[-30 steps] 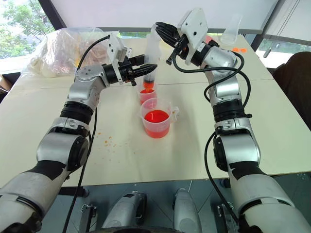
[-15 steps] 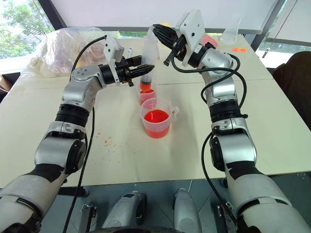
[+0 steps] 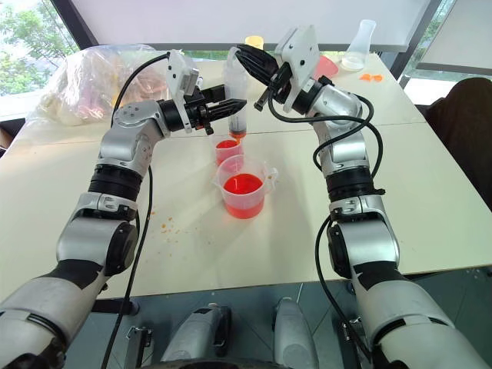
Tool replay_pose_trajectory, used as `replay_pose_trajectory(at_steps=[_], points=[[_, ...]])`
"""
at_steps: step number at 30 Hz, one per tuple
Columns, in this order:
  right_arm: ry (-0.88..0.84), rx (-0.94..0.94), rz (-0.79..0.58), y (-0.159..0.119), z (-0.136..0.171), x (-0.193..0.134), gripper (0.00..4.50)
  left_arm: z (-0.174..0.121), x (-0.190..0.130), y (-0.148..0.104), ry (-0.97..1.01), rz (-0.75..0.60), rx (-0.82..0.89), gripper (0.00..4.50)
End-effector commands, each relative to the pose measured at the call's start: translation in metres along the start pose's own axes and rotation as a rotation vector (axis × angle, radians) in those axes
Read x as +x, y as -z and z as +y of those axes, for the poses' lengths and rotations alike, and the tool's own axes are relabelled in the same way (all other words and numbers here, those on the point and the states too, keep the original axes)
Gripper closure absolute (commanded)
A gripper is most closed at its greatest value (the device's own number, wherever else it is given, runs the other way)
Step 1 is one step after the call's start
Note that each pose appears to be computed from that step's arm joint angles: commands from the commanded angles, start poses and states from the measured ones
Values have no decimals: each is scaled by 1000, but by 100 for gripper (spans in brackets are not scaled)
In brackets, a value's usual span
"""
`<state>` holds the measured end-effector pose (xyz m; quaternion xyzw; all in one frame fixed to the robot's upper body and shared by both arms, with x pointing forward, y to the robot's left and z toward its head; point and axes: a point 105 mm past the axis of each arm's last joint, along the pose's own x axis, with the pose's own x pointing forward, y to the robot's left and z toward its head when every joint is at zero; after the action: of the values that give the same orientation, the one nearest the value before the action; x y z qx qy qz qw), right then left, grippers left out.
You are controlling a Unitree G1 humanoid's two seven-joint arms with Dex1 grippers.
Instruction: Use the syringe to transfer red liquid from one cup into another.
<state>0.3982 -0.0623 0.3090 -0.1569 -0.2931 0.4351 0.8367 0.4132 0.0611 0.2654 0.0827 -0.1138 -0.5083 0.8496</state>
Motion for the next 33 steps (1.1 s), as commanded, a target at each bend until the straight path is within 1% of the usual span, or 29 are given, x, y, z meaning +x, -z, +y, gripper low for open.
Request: replay_pose_trajectory(at_steps=[1, 10, 16, 21, 22, 23, 24, 26, 27, 30, 33], points=[[-112, 49, 57, 21, 31, 7, 445, 2, 1, -62, -2, -170, 112, 306], [-87, 60, 69, 24, 27, 7, 445, 0, -5, -63, 24, -120, 113, 306], [-93, 73, 70, 26, 30, 9, 445, 1, -9, -64, 17, -100, 130, 306], [-49, 73, 13, 8, 18, 12, 445, 1, -15, -68, 13, -104, 127, 306], [-36, 62, 0, 3, 14, 11, 386, 1, -16, -68, 11, -109, 123, 306], [9, 32, -18, -5, 3, 8, 360, 1, -17, -70, 4, -120, 124, 306], [51, 6, -34, -13, -6, 5, 303, 1, -17, -71, -2, -131, 123, 306], [93, -18, -47, -19, -15, 1, 212, 1, -17, -72, -8, -142, 121, 306], [142, -32, -65, -26, -25, -6, 165, 2, -16, -76, -17, -157, 126, 306], [264, -61, -106, -48, -53, -32, 165, 3, -15, -88, -20, -179, 145, 306], [291, -79, -88, -58, -62, -56, 165, 9, -20, -100, -48, -194, 118, 306]])
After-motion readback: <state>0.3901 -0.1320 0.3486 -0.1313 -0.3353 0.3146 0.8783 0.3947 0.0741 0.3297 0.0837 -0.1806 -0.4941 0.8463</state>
